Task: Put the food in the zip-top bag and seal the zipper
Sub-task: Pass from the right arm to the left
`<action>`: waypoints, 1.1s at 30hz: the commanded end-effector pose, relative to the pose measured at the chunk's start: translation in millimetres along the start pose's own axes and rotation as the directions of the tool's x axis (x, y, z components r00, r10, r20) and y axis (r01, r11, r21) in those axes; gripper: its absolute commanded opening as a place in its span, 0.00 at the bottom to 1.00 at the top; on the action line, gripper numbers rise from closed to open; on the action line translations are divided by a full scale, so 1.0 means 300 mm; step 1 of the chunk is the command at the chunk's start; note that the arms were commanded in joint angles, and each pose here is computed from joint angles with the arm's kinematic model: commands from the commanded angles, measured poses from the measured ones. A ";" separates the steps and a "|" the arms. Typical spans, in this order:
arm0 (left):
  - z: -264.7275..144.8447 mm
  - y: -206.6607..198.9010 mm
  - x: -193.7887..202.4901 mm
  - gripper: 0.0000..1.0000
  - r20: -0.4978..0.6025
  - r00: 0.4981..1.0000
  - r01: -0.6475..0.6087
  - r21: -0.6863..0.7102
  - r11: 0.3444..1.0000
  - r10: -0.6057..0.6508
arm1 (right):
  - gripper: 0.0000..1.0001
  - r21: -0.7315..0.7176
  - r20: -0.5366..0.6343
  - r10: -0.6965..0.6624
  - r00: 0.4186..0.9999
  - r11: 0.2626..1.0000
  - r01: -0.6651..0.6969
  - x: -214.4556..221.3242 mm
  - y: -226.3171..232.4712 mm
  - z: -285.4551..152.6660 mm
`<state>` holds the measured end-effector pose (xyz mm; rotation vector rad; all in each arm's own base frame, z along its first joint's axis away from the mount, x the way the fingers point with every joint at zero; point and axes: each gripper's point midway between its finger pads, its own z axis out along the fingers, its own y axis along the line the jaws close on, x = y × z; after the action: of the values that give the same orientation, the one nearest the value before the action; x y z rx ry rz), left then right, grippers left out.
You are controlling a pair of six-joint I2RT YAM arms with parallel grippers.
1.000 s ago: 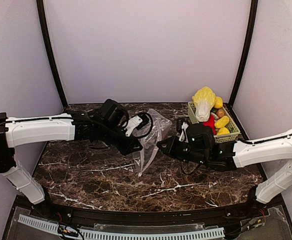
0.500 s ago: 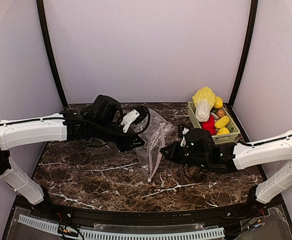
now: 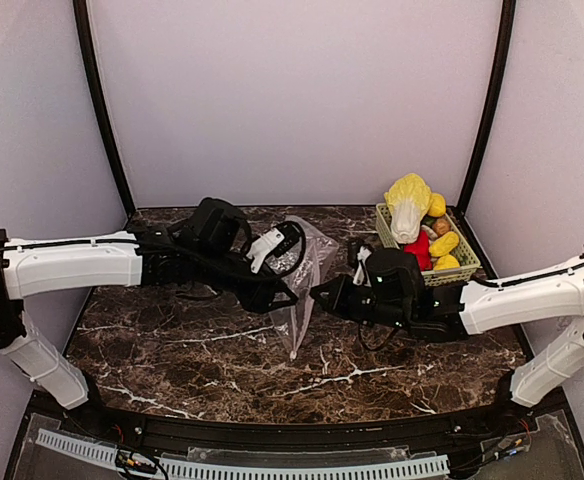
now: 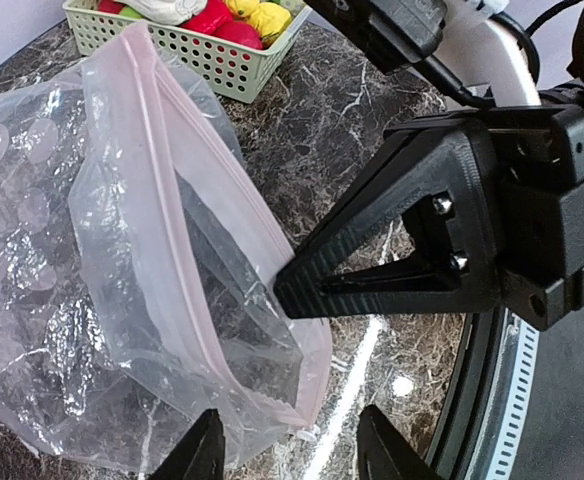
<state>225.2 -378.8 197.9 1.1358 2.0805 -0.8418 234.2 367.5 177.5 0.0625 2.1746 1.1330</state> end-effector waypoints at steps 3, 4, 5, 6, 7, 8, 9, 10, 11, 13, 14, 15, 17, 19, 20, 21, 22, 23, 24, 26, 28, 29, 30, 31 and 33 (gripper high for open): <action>0.048 0.048 0.066 0.36 -0.077 0.997 0.019 -0.063 0.998 -0.024 | 0.00 -0.074 -0.004 -0.008 1.000 0.997 0.007 -0.006 0.083 0.032; 0.052 0.055 0.071 0.35 -0.083 0.996 0.021 -0.073 0.997 -0.028 | 0.00 -0.079 -0.006 -0.010 1.000 0.997 0.010 -0.003 0.091 0.035; 0.053 0.064 0.075 0.32 -0.087 0.996 0.025 -0.088 0.996 -0.033 | 0.00 -0.082 -0.008 -0.013 1.000 0.997 0.012 0.000 0.097 0.038; 0.056 0.069 0.079 0.31 -0.093 0.995 0.027 -0.093 0.995 -0.035 | 0.00 -0.085 -0.011 -0.014 1.000 0.996 0.013 0.002 0.100 0.042; 0.055 0.074 0.080 0.28 -0.094 0.995 0.027 -0.103 0.994 -0.037 | 0.00 -0.085 -0.013 -0.014 1.000 0.996 0.013 0.005 0.101 0.045; 0.056 0.078 0.081 0.27 -0.096 0.995 0.028 -0.108 0.994 -0.038 | 0.00 -0.084 -0.014 -0.013 1.000 0.996 0.012 0.008 0.100 0.048; 0.055 0.083 0.084 0.23 -0.097 0.994 0.030 -0.118 0.993 -0.042 | 0.00 -0.084 -0.016 -0.012 1.000 0.996 0.011 0.010 0.098 0.049; 0.053 0.085 0.084 0.21 -0.098 0.994 0.031 -0.124 0.992 -0.043 | 0.00 -0.080 -0.018 -0.010 1.000 0.997 0.009 0.013 0.093 0.050; 0.050 0.093 0.084 0.17 -0.098 0.994 0.031 -0.136 0.990 -0.045 | 0.00 -0.078 -0.018 -0.009 1.000 0.997 0.008 0.016 0.090 0.050; 0.045 0.098 0.079 0.11 -0.093 0.995 0.030 -0.149 0.988 -0.044 | 0.00 -0.071 -0.015 -0.006 1.000 0.997 0.005 0.016 0.081 0.046; 0.043 0.098 0.078 0.09 -0.091 0.995 0.028 -0.151 0.988 -0.042 | 0.00 -0.065 -0.015 -0.006 1.000 0.998 0.005 0.016 0.075 0.045; 0.037 0.100 0.074 0.05 -0.086 0.995 0.028 -0.158 0.987 -0.042 | 0.00 -0.060 -0.015 -0.007 1.000 0.998 0.006 0.017 0.070 0.044; 0.026 0.103 0.066 0.01 -0.073 0.997 0.028 -0.165 0.986 -0.040 | 0.00 -0.050 -0.015 -0.008 1.000 0.999 0.008 0.018 0.061 0.042; 0.015 0.102 0.056 0.01 -0.059 0.998 0.025 -0.169 0.985 -0.035 | 0.00 -0.041 -0.016 -0.010 1.000 0.999 0.009 0.022 0.051 0.040; 0.012 0.101 0.053 0.01 -0.056 0.998 0.018 -0.171 0.985 -0.028 | 0.00 -0.035 -0.017 -0.011 1.000 0.999 0.010 0.025 0.044 0.040; 0.001 0.099 0.043 0.01 -0.047 0.999 0.013 -0.173 0.985 -0.021 | 0.00 -0.024 -0.019 -0.014 1.000 1.000 0.014 0.029 0.032 0.040; -0.007 0.103 0.038 0.01 -0.046 0.999 0.004 -0.184 0.983 -0.013 | 0.00 -0.010 -0.021 -0.017 1.000 1.000 0.017 0.033 0.019 0.040; -0.021 0.102 0.025 0.01 -0.036 0.999 -0.003 -0.189 0.982 -0.004 | 0.00 0.011 -0.020 -0.019 1.000 1.000 0.019 0.036 0.000 0.041; -0.031 0.108 0.020 0.01 -0.033 0.999 -0.016 -0.205 0.979 0.009 | 0.00 0.034 -0.017 -0.019 1.000 0.999 0.019 0.036 -0.021 0.041; -0.060 0.107 -0.003 0.01 -0.011 0.999 -0.038 -0.218 0.975 0.036 | 0.00 0.071 -0.008 -0.017 1.000 0.997 0.018 0.034 -0.063 0.038; -0.086 0.101 -0.024 0.01 0.012 0.998 -0.054 -0.223 0.973 0.058 | 0.00 0.098 0.004 -0.003 1.000 0.995 0.003 0.032 -0.107 0.031; -0.097 0.096 -0.033 0.01 0.025 0.998 -0.057 -0.219 0.974 0.063 | 0.00 0.108 0.007 0.003 1.000 0.994 -0.004 0.031 -0.128 0.028; -0.100 0.086 -0.036 0.01 0.025 0.997 -0.072 -0.207 0.976 0.079 | 0.00 0.117 0.013 0.008 1.000 0.993 -0.009 0.028 -0.146 0.026; -0.105 0.079 -0.043 0.01 0.031 0.995 -0.082 -0.199 0.977 0.090 | 0.00 0.126 0.016 0.007 1.000 0.992 -0.009 0.024 -0.160 0.025; -0.104 0.055 -0.048 0.01 0.035 0.994 -0.095 -0.160 0.983 0.102 | 0.00 0.163 0.015 -0.006 1.000 0.987 0.003 0.025 -0.197 0.029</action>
<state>247.6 -352.6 204.4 1.0650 2.0757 -0.5993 240.3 356.5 137.6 0.0973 2.2387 1.0269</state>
